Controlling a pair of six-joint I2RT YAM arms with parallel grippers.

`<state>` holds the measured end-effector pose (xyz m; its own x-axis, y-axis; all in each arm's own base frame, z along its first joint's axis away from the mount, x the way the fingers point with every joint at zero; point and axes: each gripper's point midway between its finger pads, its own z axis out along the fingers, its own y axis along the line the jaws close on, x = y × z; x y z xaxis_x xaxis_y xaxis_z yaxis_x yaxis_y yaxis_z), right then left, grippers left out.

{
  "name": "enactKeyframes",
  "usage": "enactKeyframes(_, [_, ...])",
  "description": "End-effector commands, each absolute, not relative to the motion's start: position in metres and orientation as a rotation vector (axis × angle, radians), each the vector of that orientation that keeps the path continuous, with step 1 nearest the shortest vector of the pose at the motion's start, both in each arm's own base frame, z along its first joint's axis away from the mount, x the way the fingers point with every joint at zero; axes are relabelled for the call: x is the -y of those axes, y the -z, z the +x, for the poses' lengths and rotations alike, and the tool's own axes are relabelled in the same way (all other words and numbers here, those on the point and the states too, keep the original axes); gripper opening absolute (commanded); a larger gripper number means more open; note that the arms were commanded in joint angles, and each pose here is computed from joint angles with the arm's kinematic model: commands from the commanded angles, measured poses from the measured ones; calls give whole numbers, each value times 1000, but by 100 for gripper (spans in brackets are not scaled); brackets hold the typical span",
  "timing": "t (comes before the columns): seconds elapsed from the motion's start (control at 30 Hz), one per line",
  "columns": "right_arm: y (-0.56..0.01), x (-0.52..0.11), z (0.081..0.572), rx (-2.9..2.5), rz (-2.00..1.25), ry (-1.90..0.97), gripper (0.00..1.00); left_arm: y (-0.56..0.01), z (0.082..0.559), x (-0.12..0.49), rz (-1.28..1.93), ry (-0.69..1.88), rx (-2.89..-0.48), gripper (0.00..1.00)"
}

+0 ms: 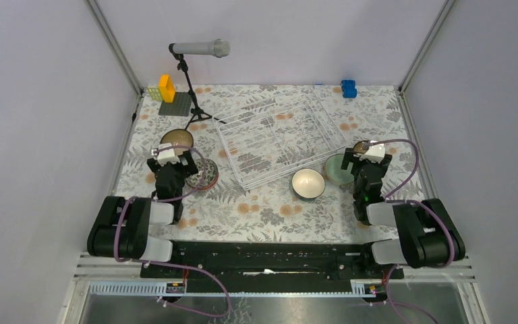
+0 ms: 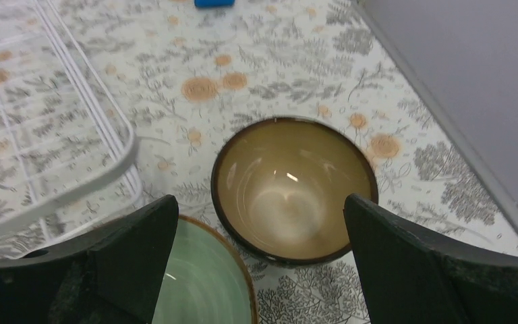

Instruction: Unload the bowls from the dish rack

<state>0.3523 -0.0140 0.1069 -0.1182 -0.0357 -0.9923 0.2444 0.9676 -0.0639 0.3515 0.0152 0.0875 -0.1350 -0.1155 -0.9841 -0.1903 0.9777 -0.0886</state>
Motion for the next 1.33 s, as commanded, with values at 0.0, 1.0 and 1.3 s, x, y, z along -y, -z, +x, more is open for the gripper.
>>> enactKeyframes(0.0, [-94,21,355,-1639,217,249,100,-109,377,-1,-128,-11,-1635,96])
enactKeyframes(1.0, [-78,27,363,-1689,244,243,100,-97,382,8,-67,13,-1661,99])
enactKeyframes(1.3, [-78,27,363,-1688,245,243,100,-97,381,7,-68,8,-1659,99])
